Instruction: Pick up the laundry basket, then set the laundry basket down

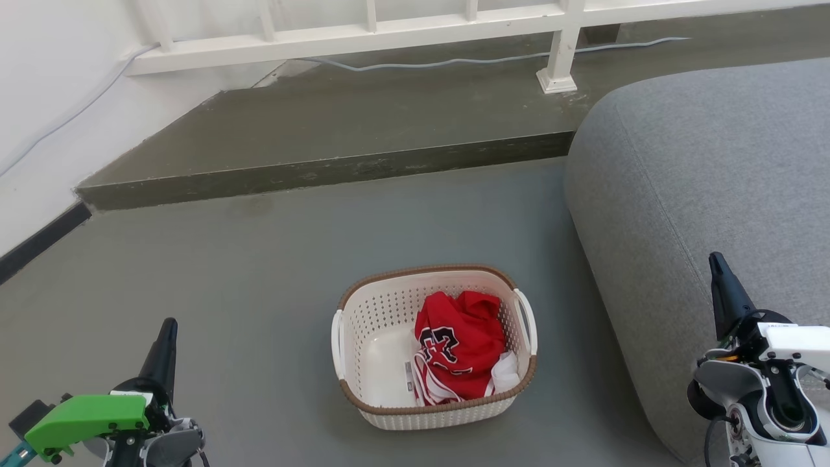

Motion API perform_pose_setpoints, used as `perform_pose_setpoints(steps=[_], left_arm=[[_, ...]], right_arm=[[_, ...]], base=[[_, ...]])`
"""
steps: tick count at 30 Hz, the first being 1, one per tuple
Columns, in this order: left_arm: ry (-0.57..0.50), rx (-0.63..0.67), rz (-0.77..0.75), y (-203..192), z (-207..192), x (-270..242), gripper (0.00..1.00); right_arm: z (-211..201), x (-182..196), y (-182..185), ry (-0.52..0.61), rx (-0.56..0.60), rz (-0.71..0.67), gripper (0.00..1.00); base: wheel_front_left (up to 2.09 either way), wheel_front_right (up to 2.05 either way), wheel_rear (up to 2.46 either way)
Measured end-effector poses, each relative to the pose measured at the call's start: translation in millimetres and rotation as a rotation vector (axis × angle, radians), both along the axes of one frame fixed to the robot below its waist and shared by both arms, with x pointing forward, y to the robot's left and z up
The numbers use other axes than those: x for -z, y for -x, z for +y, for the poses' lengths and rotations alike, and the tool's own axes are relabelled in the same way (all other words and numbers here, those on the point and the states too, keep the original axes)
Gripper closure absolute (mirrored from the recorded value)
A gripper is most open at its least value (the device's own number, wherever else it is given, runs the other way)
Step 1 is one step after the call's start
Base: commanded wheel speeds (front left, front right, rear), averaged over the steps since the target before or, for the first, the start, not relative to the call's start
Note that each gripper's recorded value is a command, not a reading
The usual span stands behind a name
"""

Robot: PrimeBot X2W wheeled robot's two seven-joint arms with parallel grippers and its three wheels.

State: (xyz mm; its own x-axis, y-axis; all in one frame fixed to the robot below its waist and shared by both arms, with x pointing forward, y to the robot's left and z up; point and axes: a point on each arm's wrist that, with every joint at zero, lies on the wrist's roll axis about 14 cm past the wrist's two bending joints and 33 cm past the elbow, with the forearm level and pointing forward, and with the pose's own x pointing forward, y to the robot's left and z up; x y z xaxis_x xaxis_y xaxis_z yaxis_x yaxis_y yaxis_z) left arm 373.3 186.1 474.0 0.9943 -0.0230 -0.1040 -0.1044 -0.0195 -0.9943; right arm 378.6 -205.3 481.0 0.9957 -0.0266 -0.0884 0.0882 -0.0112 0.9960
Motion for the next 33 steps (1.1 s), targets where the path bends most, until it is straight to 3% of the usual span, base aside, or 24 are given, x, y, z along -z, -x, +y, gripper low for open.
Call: perform_pose_setpoints(steps=[33], left_arm=[[0.001, -0.002, -0.001, -0.1, 0.8, -0.2, 1.0]], right_arm=[[-0.2, -0.9, -0.2, 0.0, 0.001, -0.004, 1.0]], base=[[0.0, 0.0, 0.0]])
